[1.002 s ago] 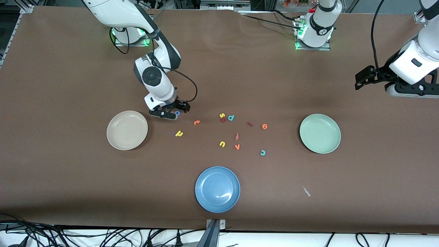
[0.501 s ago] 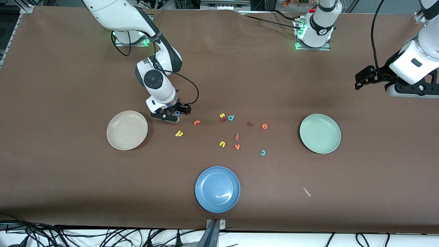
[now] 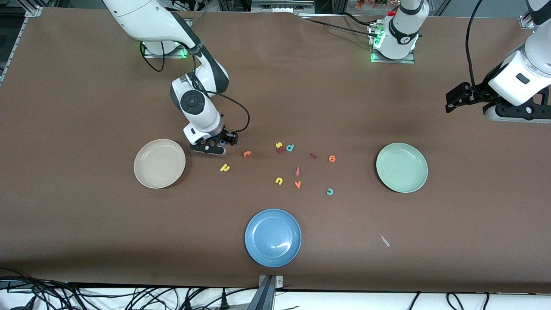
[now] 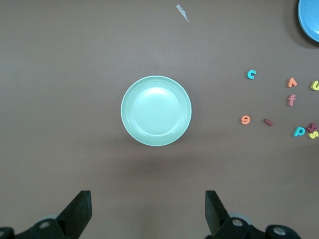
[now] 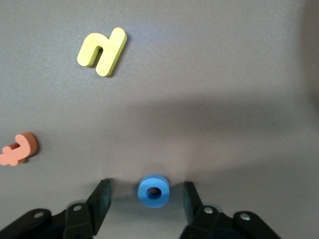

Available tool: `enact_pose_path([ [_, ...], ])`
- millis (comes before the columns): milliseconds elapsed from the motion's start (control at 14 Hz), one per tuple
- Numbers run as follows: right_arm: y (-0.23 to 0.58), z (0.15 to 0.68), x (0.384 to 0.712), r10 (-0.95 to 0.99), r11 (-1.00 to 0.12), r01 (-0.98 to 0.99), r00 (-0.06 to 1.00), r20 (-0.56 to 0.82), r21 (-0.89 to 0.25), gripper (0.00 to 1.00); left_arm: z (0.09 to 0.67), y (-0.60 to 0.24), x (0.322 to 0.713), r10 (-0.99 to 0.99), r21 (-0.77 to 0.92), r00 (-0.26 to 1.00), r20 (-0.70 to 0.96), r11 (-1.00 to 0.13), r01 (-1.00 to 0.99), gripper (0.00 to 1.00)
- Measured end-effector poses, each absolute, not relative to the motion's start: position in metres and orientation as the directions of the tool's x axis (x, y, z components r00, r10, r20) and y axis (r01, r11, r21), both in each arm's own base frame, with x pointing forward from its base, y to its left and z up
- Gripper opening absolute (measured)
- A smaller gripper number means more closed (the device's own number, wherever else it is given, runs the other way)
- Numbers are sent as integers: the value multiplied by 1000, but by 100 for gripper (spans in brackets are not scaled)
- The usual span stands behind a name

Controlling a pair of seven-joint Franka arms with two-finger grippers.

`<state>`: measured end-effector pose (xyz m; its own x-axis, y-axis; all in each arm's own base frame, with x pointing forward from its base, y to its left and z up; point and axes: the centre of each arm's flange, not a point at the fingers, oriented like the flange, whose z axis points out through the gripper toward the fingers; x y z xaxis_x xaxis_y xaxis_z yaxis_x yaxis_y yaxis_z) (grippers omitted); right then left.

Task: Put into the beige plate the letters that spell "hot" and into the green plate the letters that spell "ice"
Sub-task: 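Lower the right gripper and grasp the blue foam ring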

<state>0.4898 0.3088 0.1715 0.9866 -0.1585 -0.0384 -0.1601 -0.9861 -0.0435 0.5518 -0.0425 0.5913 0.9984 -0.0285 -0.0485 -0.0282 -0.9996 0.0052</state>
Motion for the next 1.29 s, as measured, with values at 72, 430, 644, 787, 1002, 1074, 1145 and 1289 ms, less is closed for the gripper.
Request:
enact_pose_path([
  [72,309,172,490,-156,-987,-158,987,-39,-43,66,591,-43,552,-29,5,998,-49,-1000,-28,100],
  [430,307,172,491,-143,-989,-145,989,-40,-41,56,591,-50,551,-41,5,998,-49,-999,-41,100],
  [644,305,173,493,-137,-990,-138,990,-36,-41,51,591,-51,551,-44,5,998,-49,-999,-43,100],
  [787,304,173,495,-134,-990,-135,990,-33,-41,50,591,-51,551,-44,5,998,-49,-999,-43,100],
  [1002,301,174,497,-133,-990,-134,991,-31,-40,46,591,-51,551,-43,5,998,-49,-999,-43,100],
  [1074,301,174,497,-133,-990,-134,991,-31,-40,46,591,-50,551,-43,5,998,-49,-999,-42,100],
  [1145,301,174,498,-133,-990,-134,991,-31,-40,44,591,-49,551,-41,5,998,-49,-999,-41,100],
  [1289,301,174,498,-133,-990,-134,991,-31,-40,44,591,-47,551,-37,5,998,-49,-999,-36,100],
])
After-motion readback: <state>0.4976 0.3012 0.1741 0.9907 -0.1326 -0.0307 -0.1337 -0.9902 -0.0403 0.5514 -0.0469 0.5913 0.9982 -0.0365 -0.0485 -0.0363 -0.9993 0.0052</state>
